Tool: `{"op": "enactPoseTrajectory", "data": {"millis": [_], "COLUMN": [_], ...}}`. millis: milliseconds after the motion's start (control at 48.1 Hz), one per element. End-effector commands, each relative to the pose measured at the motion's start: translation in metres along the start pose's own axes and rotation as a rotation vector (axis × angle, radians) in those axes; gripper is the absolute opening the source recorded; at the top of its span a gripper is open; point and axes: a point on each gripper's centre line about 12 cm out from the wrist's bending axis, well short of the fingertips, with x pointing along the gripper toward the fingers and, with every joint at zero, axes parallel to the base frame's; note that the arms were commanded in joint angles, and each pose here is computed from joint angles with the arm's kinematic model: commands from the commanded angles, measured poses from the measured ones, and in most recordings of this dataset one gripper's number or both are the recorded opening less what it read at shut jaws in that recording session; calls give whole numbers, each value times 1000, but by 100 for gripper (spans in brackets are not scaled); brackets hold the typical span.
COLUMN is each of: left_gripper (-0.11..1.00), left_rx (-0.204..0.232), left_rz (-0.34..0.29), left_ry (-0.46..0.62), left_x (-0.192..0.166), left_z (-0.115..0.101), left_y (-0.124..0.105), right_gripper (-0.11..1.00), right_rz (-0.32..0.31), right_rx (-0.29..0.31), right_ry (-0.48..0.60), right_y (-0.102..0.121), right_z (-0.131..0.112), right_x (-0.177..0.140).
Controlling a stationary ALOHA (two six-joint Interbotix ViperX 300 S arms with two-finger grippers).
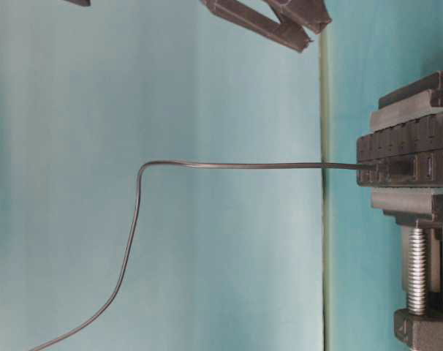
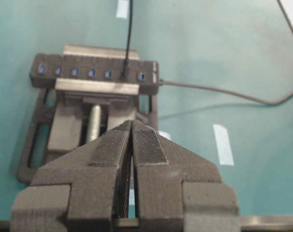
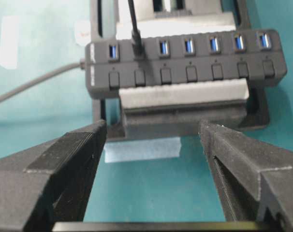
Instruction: Insert the USB into the second port from the front of the fixed hub.
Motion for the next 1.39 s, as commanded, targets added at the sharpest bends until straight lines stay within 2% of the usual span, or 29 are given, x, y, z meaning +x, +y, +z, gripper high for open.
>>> {"op": "enactPoseTrajectory", "data": {"millis": [0, 1372], "left_gripper": [0, 0], "left_rx": [0, -3], "left_rz": [0, -2], "left_ry": [-18, -34], "left_x": [1, -4], "left_z": [6, 4], "left_y": [0, 0], "right_gripper": [87, 87], "right_rz": [4, 17], "right_rx": [11, 1], "right_ry": [-23, -17], "right_y": [1, 6], "right_z": [6, 4], "right_x": [-1, 0]}}
